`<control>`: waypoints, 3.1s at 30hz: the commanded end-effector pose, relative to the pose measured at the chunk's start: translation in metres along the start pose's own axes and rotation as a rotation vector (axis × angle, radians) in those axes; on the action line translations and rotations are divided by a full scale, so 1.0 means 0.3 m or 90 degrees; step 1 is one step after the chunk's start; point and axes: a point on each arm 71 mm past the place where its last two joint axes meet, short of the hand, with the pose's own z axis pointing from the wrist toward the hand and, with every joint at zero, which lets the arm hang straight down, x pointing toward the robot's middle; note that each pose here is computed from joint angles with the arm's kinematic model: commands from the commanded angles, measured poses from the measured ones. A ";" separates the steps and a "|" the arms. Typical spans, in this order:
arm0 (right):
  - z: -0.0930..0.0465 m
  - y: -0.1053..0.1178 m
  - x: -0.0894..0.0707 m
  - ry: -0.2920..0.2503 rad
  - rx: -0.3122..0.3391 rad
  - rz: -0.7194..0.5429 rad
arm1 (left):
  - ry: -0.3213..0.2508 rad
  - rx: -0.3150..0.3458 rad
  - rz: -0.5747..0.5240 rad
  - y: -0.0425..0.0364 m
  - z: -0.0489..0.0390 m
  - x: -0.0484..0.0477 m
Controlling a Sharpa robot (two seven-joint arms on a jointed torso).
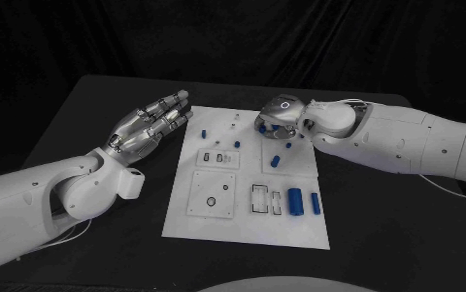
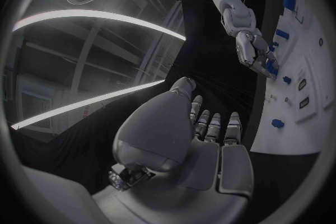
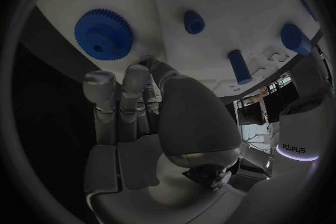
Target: Assemble the parts on the task board
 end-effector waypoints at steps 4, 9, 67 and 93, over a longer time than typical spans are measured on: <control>-0.004 0.016 0.031 -0.012 -0.025 -0.002 | 0.015 0.002 -0.006 -0.002 0.007 0.006; -0.013 0.011 0.032 -0.026 -0.021 0.016 | 0.012 -0.001 -0.005 -0.002 0.003 -0.002; 0.182 -0.012 -0.145 -0.042 -0.007 -0.004 | 0.015 -0.016 -0.007 0.005 0.007 -0.004; 0.176 -0.030 -0.104 0.007 0.038 0.003 | 0.011 -0.022 -0.004 0.006 0.004 -0.013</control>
